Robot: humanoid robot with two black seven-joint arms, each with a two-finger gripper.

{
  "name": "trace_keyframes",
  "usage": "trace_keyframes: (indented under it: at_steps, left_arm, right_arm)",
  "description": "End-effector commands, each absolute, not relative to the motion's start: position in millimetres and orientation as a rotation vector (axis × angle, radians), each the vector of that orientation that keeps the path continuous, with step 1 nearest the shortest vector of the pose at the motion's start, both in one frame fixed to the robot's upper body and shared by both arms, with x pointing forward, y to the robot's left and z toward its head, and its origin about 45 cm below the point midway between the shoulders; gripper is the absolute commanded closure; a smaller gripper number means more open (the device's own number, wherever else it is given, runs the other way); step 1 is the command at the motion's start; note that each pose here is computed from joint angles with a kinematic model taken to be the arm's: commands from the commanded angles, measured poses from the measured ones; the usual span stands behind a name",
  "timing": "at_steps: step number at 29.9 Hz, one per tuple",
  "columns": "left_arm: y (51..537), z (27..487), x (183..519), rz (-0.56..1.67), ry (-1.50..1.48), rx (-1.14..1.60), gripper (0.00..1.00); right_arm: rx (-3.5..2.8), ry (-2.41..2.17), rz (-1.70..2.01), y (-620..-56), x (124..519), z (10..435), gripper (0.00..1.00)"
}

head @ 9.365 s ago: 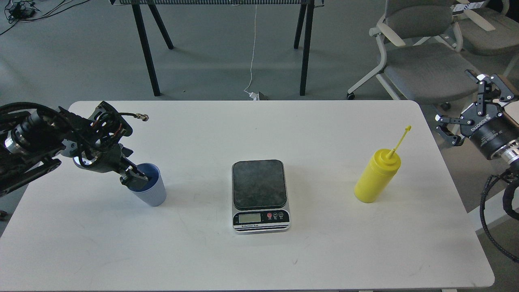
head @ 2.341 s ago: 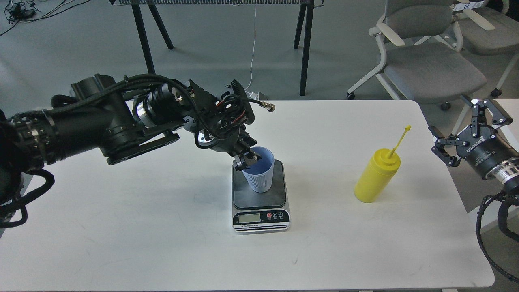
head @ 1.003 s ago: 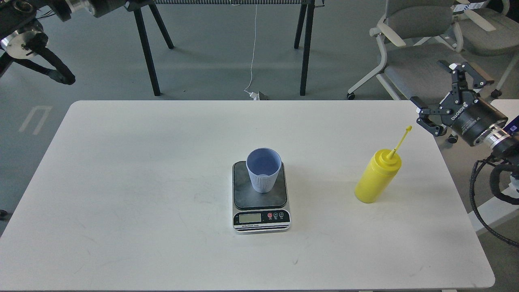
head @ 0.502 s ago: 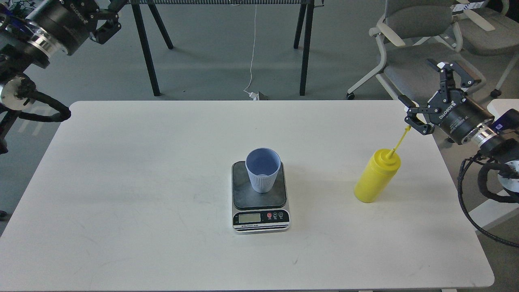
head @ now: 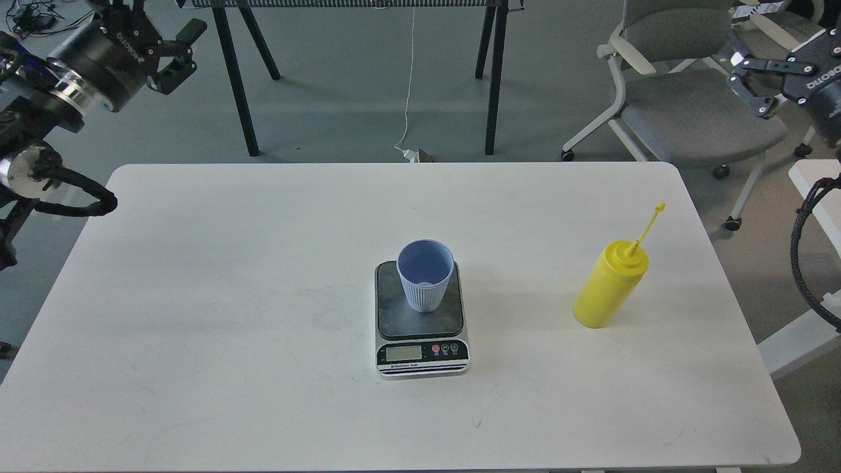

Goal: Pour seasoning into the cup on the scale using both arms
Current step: 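Withdraw the left gripper upward and move the right gripper back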

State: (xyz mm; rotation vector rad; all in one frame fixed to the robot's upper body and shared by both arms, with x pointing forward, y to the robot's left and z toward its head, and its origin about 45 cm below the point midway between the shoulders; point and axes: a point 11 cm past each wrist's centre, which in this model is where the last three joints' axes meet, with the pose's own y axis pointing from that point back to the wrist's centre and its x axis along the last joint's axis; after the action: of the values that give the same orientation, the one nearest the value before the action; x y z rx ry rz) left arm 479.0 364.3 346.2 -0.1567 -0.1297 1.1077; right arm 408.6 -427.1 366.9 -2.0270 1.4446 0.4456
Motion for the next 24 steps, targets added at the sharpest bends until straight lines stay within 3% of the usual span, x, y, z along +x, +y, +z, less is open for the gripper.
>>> trace_keyframes:
  at_steps: [1,6,12,19,24]
  left_arm:
    - [364,340,477,1.107,-0.119,-0.148,0.01]
    - [365,331,475,1.108,-0.105,-0.133,0.01]
    - [368,320,471,1.112,-0.091,-0.11,0.01]
    - [370,313,469,1.113,-0.084,-0.095,0.01]
    - [368,312,469,1.111,-0.08,-0.094,0.01]
  right_arm:
    - [-1.767,1.463,0.543,-469,396,371,0.01]
    - [-1.5,1.53,0.622,-511,372,342,0.01]
    - [-1.274,1.676,0.695,-537,330,270,0.01]
    - [-1.19,1.79,0.921,-514,278,169,0.01]
    - [-1.261,1.806,1.024,-486,258,138,0.01]
